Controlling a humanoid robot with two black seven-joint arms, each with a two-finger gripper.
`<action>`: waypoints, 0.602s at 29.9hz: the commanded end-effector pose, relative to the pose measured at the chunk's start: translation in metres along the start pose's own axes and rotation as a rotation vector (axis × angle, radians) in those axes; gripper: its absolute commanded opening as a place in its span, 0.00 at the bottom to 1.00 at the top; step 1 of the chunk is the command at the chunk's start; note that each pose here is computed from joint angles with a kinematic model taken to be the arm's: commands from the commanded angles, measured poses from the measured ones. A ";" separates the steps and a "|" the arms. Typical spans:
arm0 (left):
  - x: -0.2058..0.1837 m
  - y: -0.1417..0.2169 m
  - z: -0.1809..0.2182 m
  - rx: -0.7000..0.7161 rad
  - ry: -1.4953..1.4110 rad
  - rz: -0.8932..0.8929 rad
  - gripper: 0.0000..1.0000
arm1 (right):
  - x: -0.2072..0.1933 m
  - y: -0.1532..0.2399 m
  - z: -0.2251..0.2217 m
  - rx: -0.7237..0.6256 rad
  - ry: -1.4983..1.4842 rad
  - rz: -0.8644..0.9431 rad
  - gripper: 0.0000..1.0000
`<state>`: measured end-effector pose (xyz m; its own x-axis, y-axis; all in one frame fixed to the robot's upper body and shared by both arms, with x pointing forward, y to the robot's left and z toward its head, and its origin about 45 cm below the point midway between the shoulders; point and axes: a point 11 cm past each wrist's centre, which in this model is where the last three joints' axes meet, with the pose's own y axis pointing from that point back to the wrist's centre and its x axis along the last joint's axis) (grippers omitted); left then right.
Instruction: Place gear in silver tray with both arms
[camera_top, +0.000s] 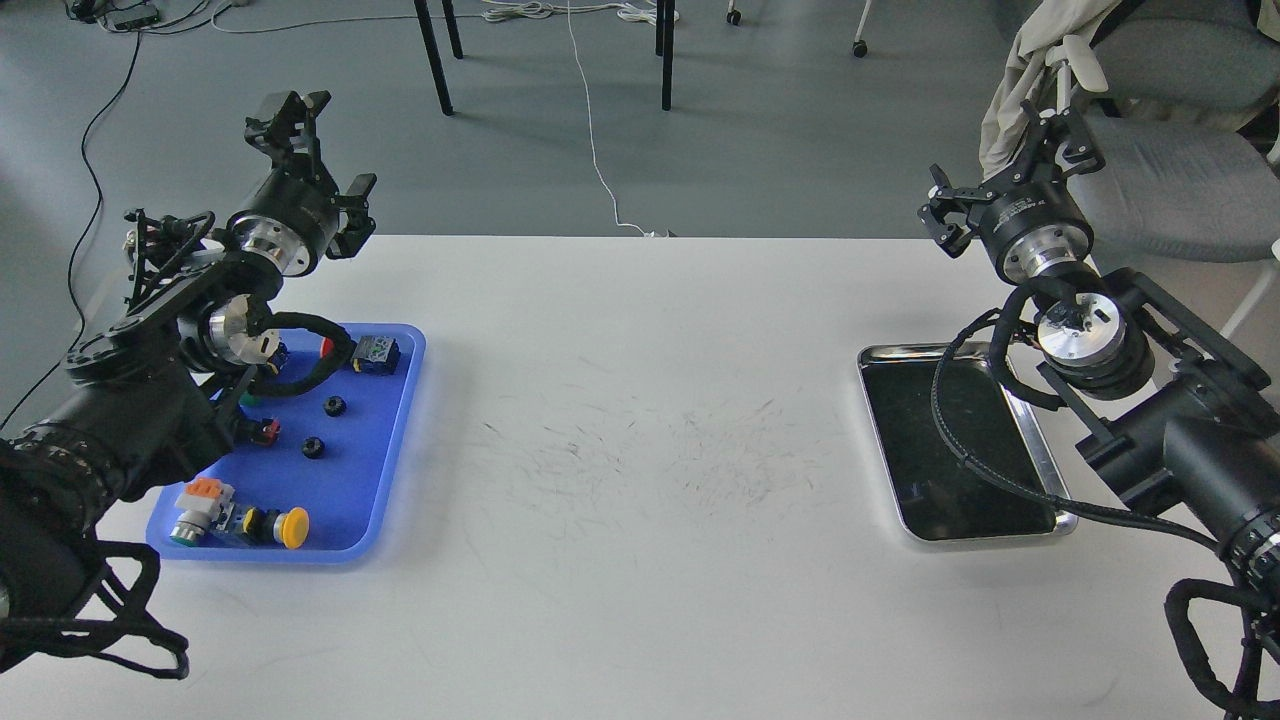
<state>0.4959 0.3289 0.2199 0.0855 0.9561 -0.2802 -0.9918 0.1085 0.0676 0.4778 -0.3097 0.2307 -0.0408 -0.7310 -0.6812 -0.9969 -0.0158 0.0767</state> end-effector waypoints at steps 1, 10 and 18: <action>0.002 0.000 0.003 -0.002 -0.007 -0.001 0.99 | 0.000 0.000 -0.001 0.001 0.001 0.000 0.99; -0.002 0.003 0.002 0.044 -0.083 -0.082 0.99 | 0.000 0.000 0.000 0.002 0.000 0.000 0.99; -0.012 0.003 0.035 0.057 -0.221 -0.198 0.99 | 0.001 0.001 0.001 0.000 0.000 0.001 0.99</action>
<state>0.4950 0.3218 0.2407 0.2689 0.9556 -0.1208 -0.9552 0.2807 0.0940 0.4772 -0.3105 0.2296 -0.0429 -0.7312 -0.6808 -0.9969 -0.0139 0.0777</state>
